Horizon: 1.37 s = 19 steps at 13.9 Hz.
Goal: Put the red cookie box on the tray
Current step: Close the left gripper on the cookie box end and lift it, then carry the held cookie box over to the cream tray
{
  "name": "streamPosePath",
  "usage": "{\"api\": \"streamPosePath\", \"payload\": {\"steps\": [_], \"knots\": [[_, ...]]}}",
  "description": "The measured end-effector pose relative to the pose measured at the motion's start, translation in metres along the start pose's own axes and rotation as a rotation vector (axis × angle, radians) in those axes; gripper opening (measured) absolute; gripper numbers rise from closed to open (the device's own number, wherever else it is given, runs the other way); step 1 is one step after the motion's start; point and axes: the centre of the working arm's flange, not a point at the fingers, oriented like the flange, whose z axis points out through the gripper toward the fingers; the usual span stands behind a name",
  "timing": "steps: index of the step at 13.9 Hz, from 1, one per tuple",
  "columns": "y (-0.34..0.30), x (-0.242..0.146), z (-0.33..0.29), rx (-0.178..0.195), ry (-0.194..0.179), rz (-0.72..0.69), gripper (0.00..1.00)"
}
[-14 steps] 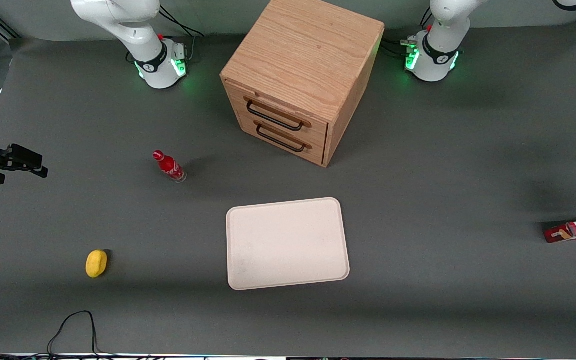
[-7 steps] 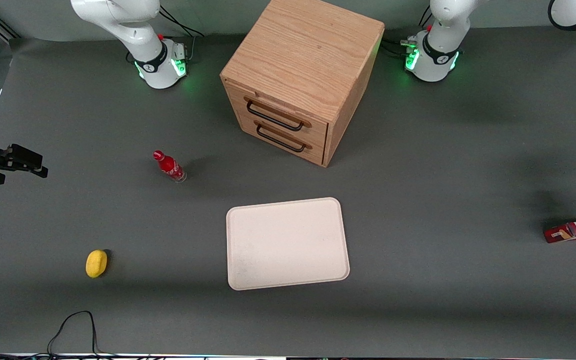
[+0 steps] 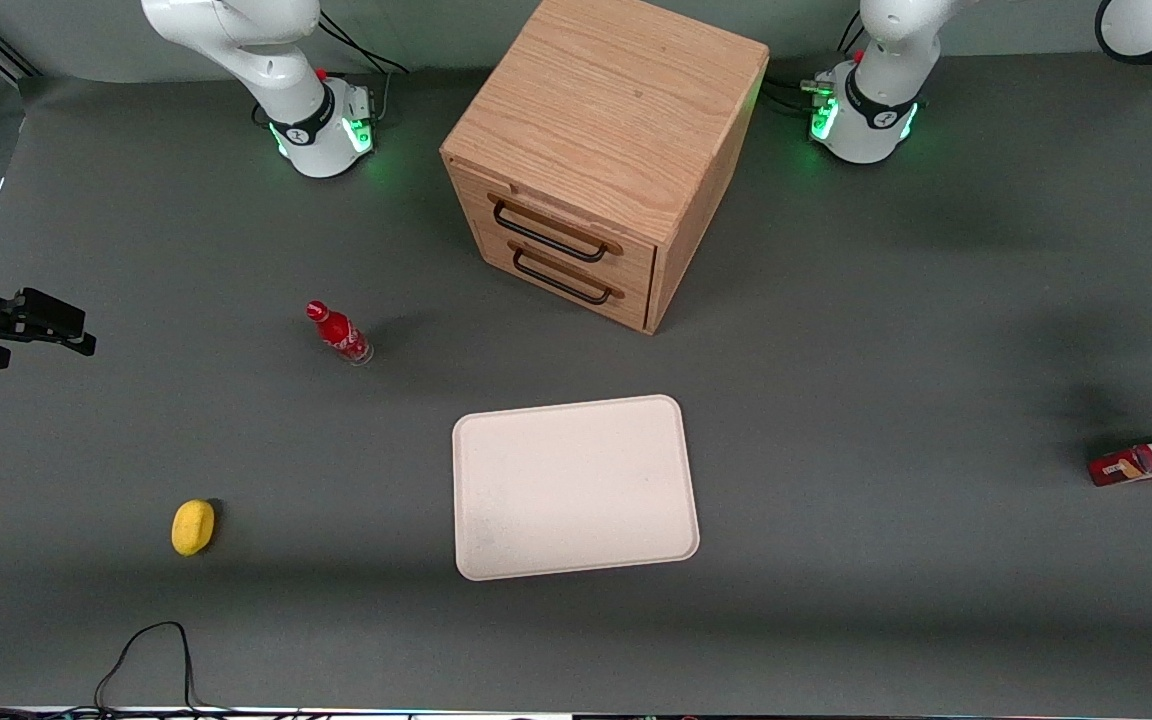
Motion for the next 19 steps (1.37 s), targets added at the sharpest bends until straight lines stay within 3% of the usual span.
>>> {"api": "streamPosePath", "payload": {"steps": [1,2,7,10,13,15,19], "knots": [[0.0,0.0,0.001,0.001,0.0,0.001,0.93],[0.0,0.0,0.002,0.004,-0.001,0.004,0.85],[-0.002,0.0,0.001,0.018,-0.004,0.016,0.26],[-0.002,0.0,0.002,0.021,-0.004,0.016,0.03],[-0.002,0.0,0.001,0.013,0.001,0.015,0.03],[-0.001,0.003,-0.017,-0.025,0.02,0.001,0.03],[0.011,0.023,-0.144,-0.109,0.024,-0.122,0.03]]}}
